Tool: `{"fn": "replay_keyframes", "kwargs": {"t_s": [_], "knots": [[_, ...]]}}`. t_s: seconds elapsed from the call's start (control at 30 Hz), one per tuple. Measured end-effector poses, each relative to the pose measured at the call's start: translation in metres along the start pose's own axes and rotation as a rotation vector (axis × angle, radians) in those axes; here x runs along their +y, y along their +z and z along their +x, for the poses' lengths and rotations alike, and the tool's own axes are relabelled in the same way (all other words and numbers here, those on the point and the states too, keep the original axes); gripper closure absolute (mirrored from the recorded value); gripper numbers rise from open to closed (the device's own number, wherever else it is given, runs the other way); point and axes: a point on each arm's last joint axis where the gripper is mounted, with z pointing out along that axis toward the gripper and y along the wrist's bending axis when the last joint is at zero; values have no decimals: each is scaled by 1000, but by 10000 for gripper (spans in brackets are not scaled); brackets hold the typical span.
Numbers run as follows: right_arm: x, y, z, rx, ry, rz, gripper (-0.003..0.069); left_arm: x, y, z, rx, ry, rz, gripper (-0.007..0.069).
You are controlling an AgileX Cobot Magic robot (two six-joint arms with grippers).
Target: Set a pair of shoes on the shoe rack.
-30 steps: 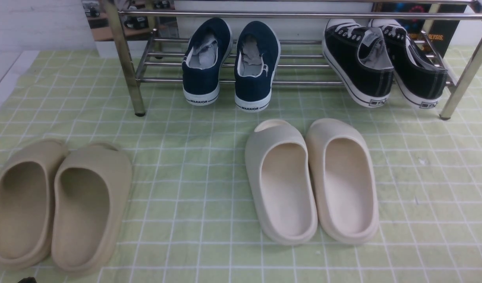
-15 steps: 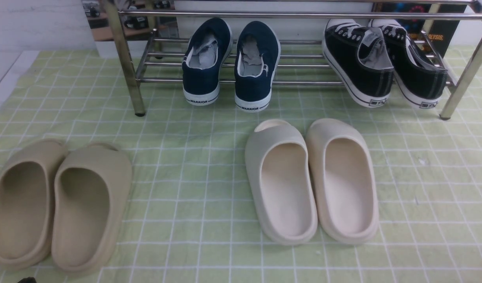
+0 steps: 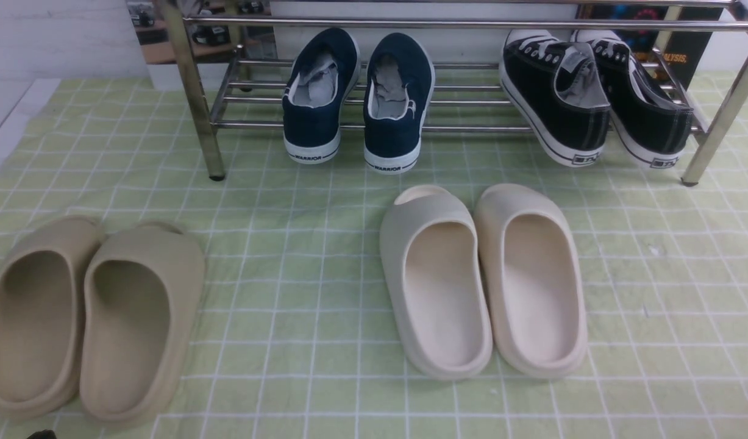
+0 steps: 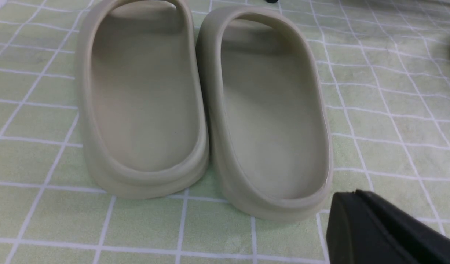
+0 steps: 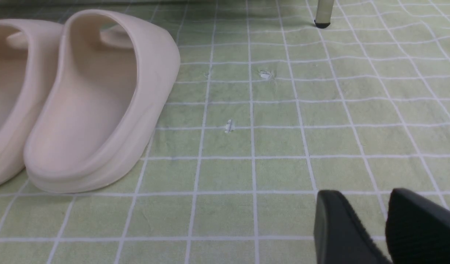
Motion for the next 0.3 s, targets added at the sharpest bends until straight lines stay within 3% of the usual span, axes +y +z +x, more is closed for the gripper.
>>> {"fn": "replay_keyframes", "kwargs": {"t_s": [0.3], "knots": [[0,0,0,0,0,0,419,0,0,0,0,0,0,601]]}}
